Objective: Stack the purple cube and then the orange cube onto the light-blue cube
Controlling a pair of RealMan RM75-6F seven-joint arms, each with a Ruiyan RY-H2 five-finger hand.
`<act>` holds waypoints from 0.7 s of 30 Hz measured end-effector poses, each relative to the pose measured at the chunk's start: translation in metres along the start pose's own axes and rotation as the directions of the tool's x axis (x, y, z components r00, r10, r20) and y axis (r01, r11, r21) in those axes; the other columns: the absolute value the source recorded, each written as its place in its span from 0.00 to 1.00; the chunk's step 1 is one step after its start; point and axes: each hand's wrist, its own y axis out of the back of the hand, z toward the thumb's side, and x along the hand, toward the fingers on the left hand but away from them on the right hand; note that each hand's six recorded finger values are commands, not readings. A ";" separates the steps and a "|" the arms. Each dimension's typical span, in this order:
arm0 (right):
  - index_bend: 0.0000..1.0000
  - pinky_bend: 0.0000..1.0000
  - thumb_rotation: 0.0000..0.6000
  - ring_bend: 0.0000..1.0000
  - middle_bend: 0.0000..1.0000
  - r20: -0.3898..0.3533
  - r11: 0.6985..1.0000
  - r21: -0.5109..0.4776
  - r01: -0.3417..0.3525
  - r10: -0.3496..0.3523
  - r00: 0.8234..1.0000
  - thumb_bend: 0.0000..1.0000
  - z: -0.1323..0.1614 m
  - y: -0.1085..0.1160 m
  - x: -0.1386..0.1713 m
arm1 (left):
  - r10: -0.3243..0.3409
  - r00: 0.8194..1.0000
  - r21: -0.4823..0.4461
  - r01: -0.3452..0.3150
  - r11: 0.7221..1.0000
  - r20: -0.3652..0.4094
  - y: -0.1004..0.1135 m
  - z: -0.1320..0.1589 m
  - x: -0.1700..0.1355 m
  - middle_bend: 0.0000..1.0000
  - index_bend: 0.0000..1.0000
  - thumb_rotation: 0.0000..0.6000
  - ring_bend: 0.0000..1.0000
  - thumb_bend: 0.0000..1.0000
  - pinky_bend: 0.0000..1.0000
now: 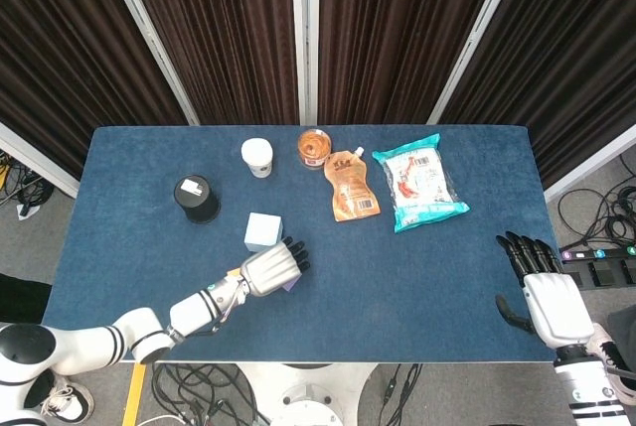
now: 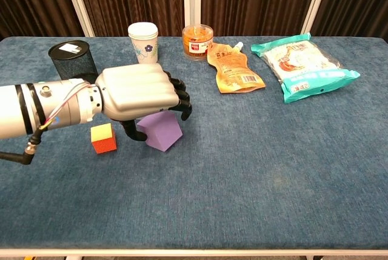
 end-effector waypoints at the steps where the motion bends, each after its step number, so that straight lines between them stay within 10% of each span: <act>1: 0.00 0.00 1.00 0.00 0.04 0.000 1.000 0.000 0.000 0.000 1.000 0.29 0.000 0.000 0.000 | -0.001 1.000 0.003 0.001 1.000 0.001 0.000 0.001 0.000 0.40 0.45 1.00 0.26 0.19 0.39; 21: 0.00 0.00 1.00 0.00 0.04 0.001 1.000 -0.003 -0.004 0.004 1.000 0.29 -0.001 0.000 -0.001 | 0.058 0.998 -0.042 -0.058 0.997 -0.008 0.026 0.003 -0.015 0.41 0.58 1.00 0.27 0.20 0.39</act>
